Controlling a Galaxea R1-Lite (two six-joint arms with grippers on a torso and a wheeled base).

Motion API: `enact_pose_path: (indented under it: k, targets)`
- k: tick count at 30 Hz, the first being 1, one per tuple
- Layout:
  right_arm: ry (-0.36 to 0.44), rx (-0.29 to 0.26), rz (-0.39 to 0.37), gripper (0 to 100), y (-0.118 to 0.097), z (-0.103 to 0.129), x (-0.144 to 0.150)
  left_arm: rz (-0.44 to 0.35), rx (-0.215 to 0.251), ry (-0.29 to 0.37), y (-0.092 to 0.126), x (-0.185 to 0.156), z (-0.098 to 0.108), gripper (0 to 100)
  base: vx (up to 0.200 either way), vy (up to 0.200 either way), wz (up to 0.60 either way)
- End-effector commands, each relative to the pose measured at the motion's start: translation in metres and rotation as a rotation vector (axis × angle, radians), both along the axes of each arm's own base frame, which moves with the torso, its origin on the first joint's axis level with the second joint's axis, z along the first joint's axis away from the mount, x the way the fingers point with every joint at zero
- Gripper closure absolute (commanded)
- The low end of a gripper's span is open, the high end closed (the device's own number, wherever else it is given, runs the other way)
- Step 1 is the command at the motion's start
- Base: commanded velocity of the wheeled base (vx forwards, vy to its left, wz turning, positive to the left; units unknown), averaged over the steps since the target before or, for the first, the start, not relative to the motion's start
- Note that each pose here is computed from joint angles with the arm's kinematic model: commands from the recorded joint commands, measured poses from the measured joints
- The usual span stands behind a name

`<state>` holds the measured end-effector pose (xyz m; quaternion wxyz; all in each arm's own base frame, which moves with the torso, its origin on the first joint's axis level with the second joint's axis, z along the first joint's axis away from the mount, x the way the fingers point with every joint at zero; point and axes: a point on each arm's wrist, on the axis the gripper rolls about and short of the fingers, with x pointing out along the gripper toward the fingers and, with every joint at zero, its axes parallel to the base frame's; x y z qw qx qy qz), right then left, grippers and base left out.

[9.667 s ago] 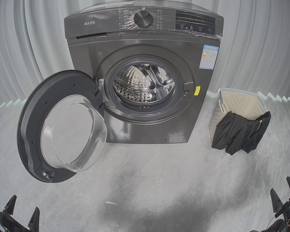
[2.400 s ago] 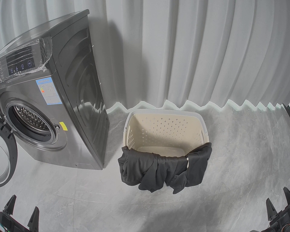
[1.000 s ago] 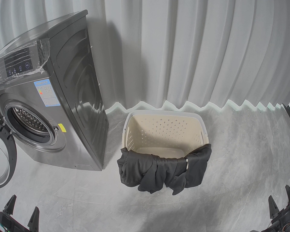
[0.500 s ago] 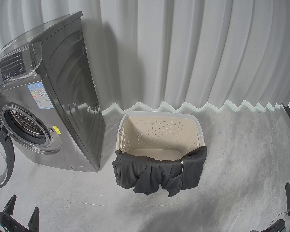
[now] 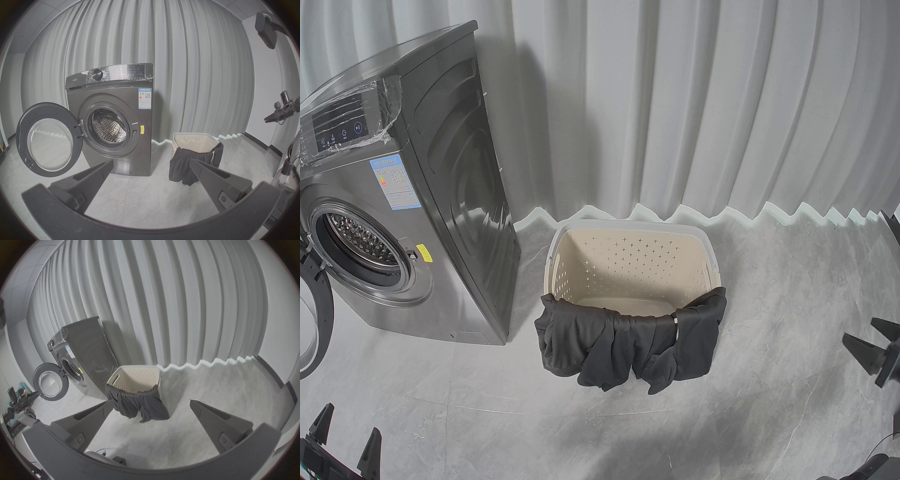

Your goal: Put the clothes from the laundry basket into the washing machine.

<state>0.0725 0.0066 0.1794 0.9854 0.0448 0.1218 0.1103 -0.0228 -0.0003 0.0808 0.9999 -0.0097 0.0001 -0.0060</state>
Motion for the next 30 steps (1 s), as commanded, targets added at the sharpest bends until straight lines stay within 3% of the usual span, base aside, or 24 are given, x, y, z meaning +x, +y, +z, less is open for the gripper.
enact_pose_path:
  k: [1,8,14,26,30]
  targets:
    - [0.264,0.006,0.104,0,0.018,-0.036,0.1,0.0,-0.001,0.0,0.0,0.0,-0.005,0,0.0,0.0,0.0]
    - [0.343,-0.003,0.115,0,0.026,-0.063,0.138,0.0,-0.001,0.0,0.0,0.0,-0.005,0,0.0,0.0,0.0]
    - [0.348,-0.017,0.113,0,0.035,-0.08,0.165,0.0,-0.001,0.0,0.0,0.0,-0.005,0,0.0,0.0,0.0]
    - [0.404,-0.017,0.134,0,0.045,-0.1,0.179,0.0,-0.002,0.0,0.0,0.0,-0.005,0,0.05,0.0,0.0]
    - [0.425,-0.03,0.108,0,0.046,-0.108,0.189,0.0,-0.002,0.0,0.0,0.0,-0.005,0,0.0,0.0,0.0]
